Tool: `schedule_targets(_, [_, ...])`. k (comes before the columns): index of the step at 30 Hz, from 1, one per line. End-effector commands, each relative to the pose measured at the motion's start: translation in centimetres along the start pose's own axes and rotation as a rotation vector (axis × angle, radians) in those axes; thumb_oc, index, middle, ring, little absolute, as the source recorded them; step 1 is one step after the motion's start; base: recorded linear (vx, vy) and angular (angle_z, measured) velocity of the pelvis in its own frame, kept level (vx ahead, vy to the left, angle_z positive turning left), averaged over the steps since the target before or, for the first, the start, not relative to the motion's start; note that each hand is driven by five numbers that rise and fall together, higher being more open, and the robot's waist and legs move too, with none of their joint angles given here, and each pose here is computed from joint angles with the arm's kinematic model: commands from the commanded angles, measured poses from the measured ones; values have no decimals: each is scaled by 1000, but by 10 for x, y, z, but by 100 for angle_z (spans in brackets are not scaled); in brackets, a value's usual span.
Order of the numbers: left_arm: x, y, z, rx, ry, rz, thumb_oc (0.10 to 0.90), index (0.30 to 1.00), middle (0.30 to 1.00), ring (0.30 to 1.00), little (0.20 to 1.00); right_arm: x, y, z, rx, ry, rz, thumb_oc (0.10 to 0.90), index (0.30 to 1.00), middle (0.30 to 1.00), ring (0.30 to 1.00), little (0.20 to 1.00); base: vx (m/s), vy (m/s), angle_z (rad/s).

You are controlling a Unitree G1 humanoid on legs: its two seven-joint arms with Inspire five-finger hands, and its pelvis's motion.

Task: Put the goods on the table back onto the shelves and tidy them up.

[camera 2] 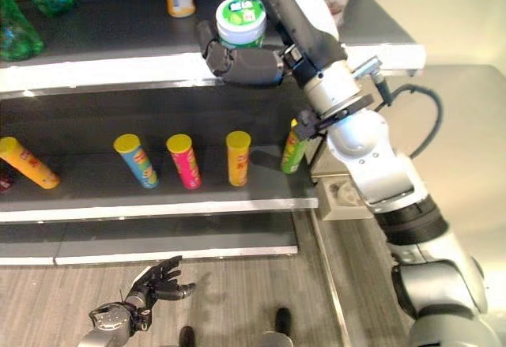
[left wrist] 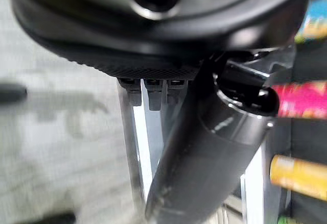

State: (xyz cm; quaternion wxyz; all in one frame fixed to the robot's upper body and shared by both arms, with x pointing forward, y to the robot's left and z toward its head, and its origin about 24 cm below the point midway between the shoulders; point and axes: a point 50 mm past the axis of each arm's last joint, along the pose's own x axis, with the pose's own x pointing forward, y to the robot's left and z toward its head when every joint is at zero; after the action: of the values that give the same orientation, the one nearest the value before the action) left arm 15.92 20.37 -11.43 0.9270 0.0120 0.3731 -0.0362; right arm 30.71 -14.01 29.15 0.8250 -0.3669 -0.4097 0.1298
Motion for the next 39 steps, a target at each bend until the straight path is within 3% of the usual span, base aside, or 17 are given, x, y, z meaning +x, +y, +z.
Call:
schedule_targets(1, [-7,12,-6,59,-16,-16,800,900,900,900,900,24,-38,23,-62,-125,-174,400,300,300,300,300,-257,324,-25])
schedule_targets(20, [-2,20,-10,7,22,43,800,900,900,900,900,55,-51,19,-18,-84,-195,400,300,300,300,300,-4,28,-1])
schedule_targets(30, [-4,28,-17,-25,49,78,800,900,900,900,900,75,-70,-7,20,74,-239,400,300,300,300,300,47,-62,14])
schedule_targets(39, [-4,27,-20,-48,59,71,800,900,900,900,900,75,-84,-24,22,180,-273,400,300,300,300,300,25,-27,21])
